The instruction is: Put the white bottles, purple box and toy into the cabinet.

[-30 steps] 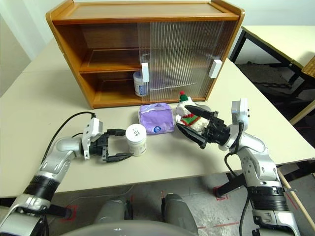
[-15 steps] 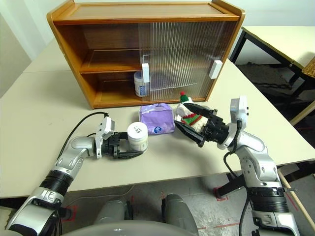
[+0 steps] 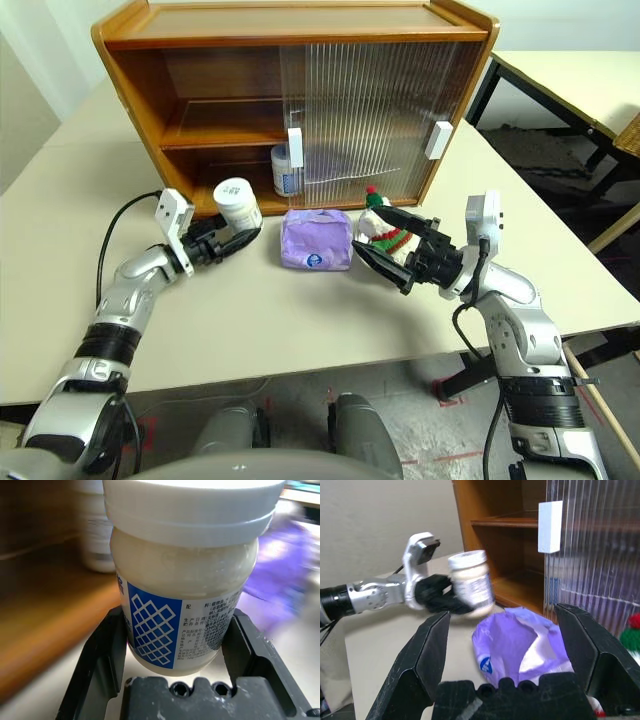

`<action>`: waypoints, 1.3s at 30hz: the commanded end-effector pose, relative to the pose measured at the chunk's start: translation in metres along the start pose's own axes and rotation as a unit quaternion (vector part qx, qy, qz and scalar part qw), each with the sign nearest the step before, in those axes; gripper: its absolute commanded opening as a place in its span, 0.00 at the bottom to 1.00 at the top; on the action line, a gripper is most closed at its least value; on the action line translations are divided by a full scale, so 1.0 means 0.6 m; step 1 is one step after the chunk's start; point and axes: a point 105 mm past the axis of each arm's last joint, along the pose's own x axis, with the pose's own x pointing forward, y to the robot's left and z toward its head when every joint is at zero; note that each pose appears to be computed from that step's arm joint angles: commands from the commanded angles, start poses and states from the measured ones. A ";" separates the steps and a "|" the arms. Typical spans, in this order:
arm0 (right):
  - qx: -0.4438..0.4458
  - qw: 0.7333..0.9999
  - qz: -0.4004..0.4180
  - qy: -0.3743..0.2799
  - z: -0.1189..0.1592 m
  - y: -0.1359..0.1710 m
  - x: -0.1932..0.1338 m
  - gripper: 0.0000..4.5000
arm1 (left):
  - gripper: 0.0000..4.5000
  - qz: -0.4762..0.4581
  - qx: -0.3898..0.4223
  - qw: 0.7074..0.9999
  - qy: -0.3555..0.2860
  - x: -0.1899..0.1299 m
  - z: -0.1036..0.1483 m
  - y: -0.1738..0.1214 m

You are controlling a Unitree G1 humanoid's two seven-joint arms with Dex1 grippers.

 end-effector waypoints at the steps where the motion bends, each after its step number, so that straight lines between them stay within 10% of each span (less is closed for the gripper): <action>1: -0.002 1.000 0.002 -0.003 0.000 0.000 0.001 1.00 | 0.67 0.056 0.014 0.998 0.007 0.016 0.004 0.025; 39: -0.004 1.000 -0.007 -0.008 0.010 0.002 -0.007 1.00 | 0.67 0.249 0.025 0.966 0.058 0.104 0.028 0.101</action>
